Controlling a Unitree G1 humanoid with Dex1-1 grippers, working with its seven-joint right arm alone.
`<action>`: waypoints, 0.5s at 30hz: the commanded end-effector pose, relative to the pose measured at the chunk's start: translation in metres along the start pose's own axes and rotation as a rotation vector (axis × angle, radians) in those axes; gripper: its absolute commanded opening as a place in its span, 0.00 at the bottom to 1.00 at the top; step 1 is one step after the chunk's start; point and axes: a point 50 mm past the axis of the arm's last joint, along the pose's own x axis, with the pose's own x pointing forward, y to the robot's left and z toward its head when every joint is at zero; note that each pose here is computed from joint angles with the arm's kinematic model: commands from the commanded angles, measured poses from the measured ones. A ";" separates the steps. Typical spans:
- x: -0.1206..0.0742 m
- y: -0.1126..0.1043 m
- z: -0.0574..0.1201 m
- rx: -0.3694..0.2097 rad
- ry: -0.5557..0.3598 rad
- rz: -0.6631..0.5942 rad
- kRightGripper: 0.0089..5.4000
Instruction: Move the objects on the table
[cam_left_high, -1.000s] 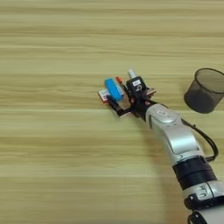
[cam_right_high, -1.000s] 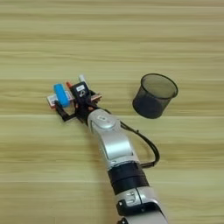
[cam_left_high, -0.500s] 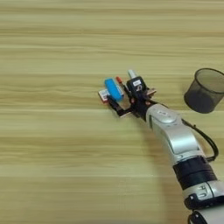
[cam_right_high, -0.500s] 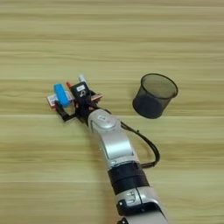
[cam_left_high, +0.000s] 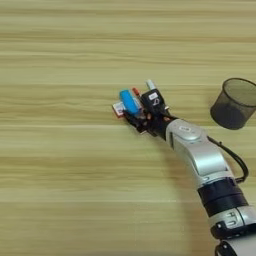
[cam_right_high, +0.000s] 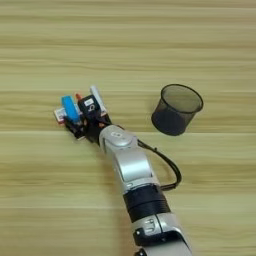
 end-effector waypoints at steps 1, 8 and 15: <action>0.001 -0.007 0.025 -0.056 -0.073 -0.018 0.51; 0.000 -0.009 0.025 -0.056 -0.071 -0.019 0.34; -0.001 -0.012 0.024 -0.056 -0.069 -0.019 0.26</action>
